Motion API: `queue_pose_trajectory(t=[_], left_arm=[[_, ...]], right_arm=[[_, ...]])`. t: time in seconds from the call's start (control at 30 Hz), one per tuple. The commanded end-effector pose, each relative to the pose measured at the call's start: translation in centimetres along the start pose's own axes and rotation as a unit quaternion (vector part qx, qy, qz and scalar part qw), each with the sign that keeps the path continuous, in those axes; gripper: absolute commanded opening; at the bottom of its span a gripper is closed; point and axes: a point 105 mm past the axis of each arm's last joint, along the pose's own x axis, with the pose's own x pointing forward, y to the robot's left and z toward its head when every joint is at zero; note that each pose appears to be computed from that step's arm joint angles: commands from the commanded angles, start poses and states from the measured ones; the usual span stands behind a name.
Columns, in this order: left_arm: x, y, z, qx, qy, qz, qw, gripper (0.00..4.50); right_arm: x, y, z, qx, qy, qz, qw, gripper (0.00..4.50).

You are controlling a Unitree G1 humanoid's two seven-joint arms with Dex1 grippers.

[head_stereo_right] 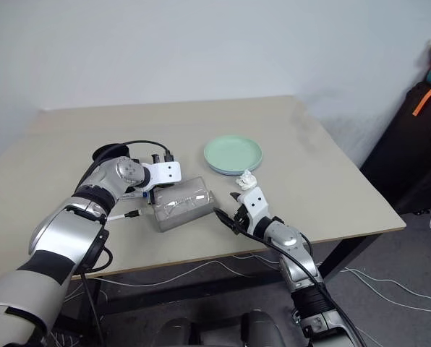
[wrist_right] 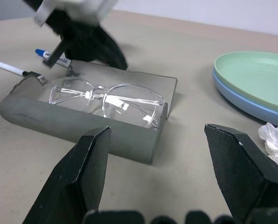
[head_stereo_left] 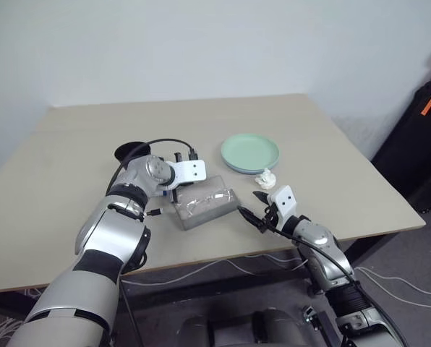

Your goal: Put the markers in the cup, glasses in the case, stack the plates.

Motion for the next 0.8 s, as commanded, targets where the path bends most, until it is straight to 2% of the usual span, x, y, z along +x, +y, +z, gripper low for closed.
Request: queue_pose_trajectory(t=[0.03,0.1,0.2,0.4,0.6,0.8], left_arm=[[-0.3,-0.1,-0.2,-0.005,-0.001,-0.010,1.000,0.02],[-0.3,-0.1,0.0,-0.036,-0.015,-0.017,0.999,0.02],[-0.9,-0.1,0.9,-0.134,-0.070,-0.047,0.987,0.02],[-2.1,1.1,2.1,-0.233,-0.146,-0.052,0.960,0.02],[-3.0,1.6,3.7,-0.280,-0.219,-0.080,0.931,0.02],[-3.5,-0.2,5.2,-0.269,-0.262,-0.164,0.912,0.02]], right_arm=[[0.3,-0.3,1.8,-0.019,-0.026,0.001,0.999,3.49],[0.3,-0.3,1.8,-0.019,-0.027,0.002,0.999,3.49],[0.3,-0.3,1.8,-0.020,-0.026,0.003,0.999,3.49],[0.4,-0.2,1.7,-0.019,-0.025,0.006,0.999,3.49],[0.6,0.0,1.7,-0.018,-0.024,0.011,0.999,3.49],[0.8,0.0,1.8,-0.019,-0.026,0.013,0.999,3.49]])
